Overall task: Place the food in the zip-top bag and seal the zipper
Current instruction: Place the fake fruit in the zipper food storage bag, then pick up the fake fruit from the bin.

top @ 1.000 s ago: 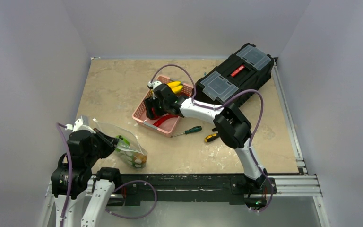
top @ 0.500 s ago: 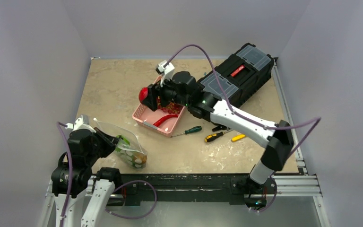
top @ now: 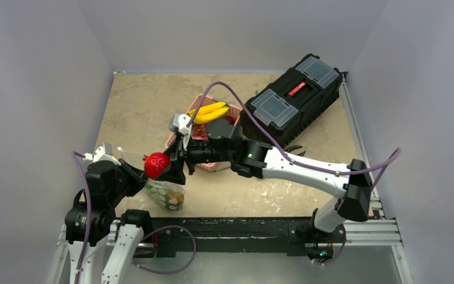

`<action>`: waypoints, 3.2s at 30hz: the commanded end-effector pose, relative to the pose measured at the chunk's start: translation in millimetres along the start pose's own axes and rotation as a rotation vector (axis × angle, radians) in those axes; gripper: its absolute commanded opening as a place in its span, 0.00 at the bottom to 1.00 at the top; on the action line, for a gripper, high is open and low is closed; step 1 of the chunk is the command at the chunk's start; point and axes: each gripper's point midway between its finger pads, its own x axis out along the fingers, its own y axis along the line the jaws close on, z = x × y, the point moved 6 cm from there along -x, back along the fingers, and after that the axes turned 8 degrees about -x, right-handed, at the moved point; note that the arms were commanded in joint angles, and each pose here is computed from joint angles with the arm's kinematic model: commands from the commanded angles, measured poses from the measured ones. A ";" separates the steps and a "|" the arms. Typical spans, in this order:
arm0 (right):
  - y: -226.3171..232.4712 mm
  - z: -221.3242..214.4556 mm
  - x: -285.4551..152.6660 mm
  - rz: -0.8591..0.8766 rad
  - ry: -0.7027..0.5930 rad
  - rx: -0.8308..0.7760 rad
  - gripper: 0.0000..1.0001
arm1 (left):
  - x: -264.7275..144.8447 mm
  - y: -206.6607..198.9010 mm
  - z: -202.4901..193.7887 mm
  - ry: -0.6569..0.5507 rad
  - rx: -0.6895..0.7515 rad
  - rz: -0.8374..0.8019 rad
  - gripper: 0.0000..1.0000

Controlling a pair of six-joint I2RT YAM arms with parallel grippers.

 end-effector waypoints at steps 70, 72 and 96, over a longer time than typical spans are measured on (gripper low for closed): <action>-18.2 -82.9 55.5 -0.143 0.255 -0.013 0.92 | -12.7 -26.7 0.3 0.076 0.079 -0.151 0.00; -21.0 -83.9 51.0 -0.163 0.268 -0.046 0.97 | -11.4 -26.0 0.3 0.075 0.079 -0.147 0.00; -125.4 -52.6 -38.0 -0.685 0.124 0.237 0.85 | -10.8 -12.6 2.4 0.016 0.058 -0.076 0.00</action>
